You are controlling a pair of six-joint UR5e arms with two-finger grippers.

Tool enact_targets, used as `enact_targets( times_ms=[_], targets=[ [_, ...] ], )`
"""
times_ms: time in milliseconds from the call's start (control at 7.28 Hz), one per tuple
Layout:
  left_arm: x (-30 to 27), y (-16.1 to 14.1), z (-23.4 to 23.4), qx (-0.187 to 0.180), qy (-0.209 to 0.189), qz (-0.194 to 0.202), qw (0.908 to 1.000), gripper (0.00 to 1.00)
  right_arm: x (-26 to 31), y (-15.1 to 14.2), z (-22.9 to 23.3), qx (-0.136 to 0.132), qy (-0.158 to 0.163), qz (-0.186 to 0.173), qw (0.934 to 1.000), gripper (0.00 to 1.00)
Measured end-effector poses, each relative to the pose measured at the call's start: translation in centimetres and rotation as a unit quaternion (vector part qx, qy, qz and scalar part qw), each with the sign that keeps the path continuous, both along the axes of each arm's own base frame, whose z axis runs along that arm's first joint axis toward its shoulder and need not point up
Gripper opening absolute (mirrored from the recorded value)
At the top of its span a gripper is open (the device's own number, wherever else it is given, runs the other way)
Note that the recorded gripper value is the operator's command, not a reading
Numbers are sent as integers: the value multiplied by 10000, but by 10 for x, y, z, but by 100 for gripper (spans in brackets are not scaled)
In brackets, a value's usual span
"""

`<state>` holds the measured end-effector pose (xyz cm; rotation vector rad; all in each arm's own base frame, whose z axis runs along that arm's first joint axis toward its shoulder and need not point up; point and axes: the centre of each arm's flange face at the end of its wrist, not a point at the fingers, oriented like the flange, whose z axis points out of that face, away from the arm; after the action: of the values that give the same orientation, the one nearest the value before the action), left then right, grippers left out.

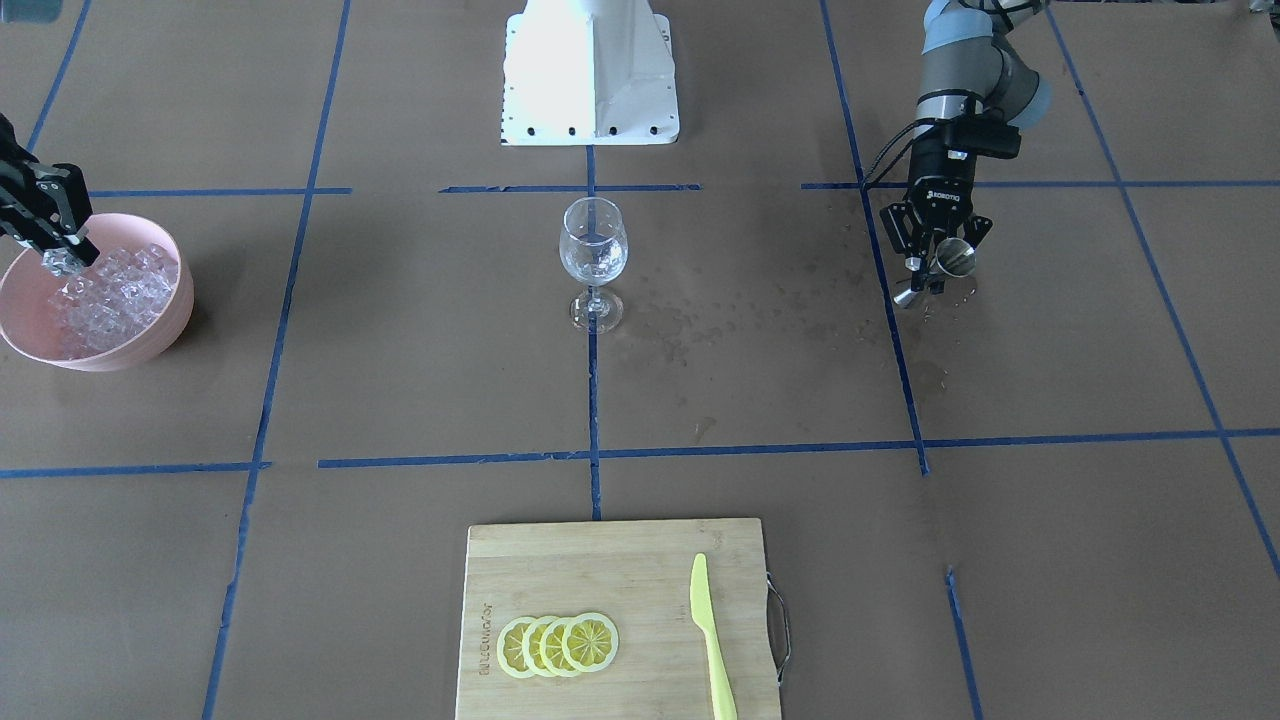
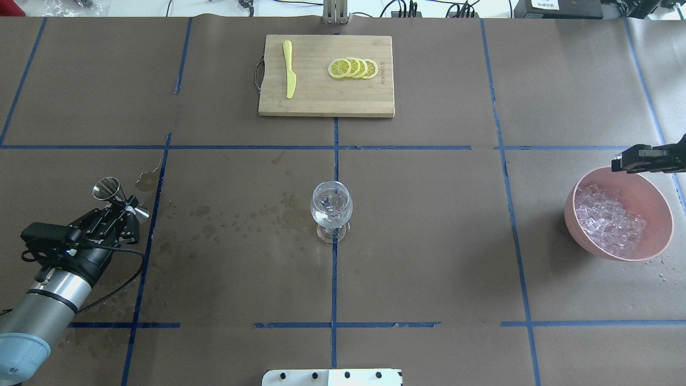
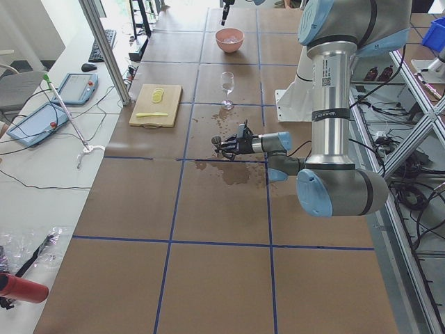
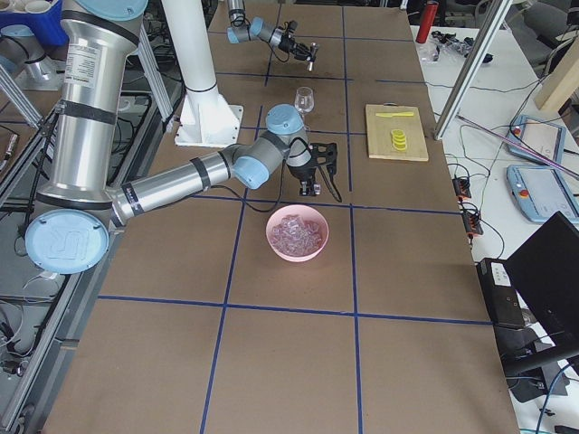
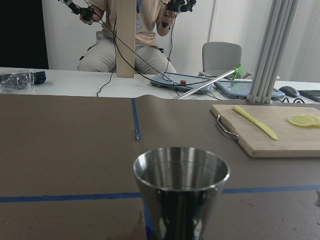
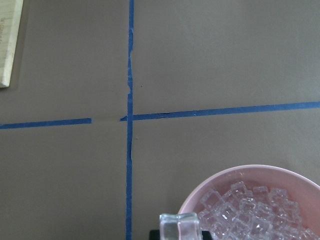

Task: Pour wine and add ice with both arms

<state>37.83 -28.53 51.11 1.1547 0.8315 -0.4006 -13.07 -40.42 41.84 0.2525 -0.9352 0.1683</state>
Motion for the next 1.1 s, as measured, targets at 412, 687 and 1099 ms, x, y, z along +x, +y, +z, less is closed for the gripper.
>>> enact_targets(
  times_ms=[412, 687, 1099],
  targets=[
    [4, 5, 20, 13, -183, -114, 9998, 0, 9, -6, -34, 239, -306, 20, 9992, 0],
    [6, 7, 21, 11, -187, -99, 9998, 6, 7, -10, -46, 342, -383, 20, 9987, 0],
    [11, 8, 25, -1, -226, -67, 9997, 11, 6, -12, -54, 414, -429, 17, 9982, 0]
  ],
)
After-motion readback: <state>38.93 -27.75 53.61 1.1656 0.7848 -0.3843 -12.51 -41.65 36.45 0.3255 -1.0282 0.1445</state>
